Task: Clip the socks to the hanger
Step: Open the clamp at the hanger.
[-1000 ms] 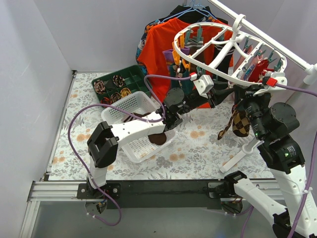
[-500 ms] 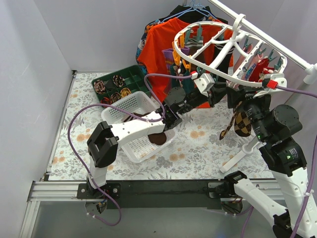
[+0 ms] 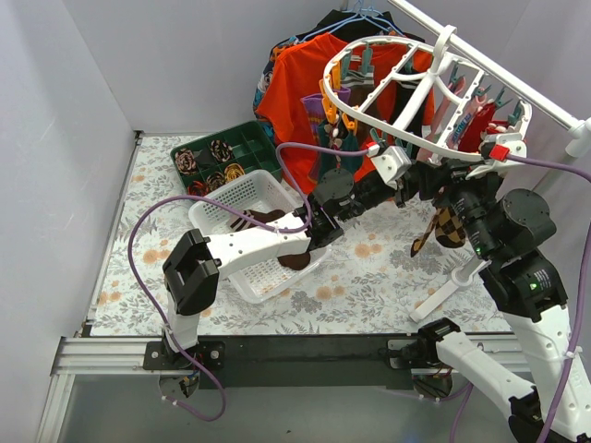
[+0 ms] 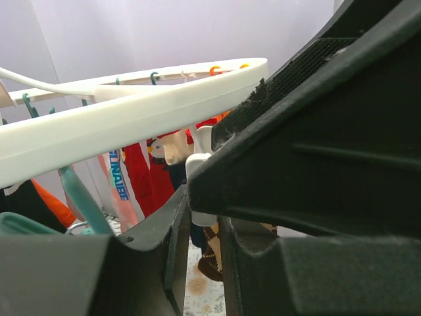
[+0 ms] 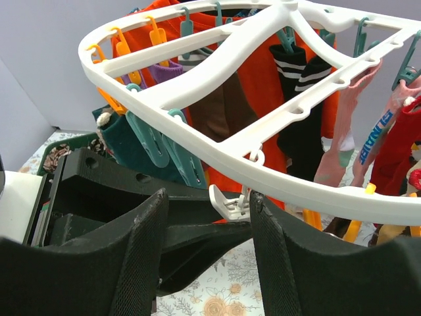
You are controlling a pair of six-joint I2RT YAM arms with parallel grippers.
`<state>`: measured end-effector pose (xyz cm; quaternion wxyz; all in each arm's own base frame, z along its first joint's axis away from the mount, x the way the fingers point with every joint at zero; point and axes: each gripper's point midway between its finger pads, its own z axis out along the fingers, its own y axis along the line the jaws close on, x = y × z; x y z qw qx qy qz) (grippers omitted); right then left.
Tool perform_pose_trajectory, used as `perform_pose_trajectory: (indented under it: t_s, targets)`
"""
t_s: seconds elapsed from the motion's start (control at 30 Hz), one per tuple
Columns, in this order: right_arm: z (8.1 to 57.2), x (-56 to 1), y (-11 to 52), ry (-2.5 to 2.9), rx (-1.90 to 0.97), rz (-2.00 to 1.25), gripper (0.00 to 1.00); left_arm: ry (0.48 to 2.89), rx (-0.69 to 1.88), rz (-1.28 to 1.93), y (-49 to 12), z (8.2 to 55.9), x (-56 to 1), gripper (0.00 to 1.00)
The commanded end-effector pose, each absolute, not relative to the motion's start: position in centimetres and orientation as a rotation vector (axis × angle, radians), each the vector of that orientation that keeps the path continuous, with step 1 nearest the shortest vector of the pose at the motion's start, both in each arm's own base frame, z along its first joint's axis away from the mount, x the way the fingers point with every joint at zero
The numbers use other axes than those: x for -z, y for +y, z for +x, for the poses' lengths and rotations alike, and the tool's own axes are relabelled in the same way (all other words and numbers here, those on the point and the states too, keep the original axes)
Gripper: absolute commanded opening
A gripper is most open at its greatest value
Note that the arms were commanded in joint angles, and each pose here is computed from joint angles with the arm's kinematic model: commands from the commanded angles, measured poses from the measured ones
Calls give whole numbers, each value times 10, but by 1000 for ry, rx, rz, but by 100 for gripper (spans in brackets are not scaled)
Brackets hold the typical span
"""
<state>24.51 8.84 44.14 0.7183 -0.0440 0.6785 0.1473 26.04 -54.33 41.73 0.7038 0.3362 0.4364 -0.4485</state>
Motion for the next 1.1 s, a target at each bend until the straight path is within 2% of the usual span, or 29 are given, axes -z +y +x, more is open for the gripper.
perform_pose_trajectory:
  t_s: [0.0,0.2,0.53,0.97,1.07]
  targets:
    - [251,-460,76,1443,-271,-32,56,908,984,728,-524,247,-457,0]
    - [253,-458,62,1450,-213,33,55,900,986,725,-521,245,-460,0]
    - [259,-455,74,1466,-252,-3,54,859,1044,743,-517,231,-468,0]
    - [256,-462,80,1448,-280,-32,17,869,1070,757,-518,226,-466,0]
    - [255,-463,79,1443,-279,-33,9,888,1065,763,-519,228,-461,3]
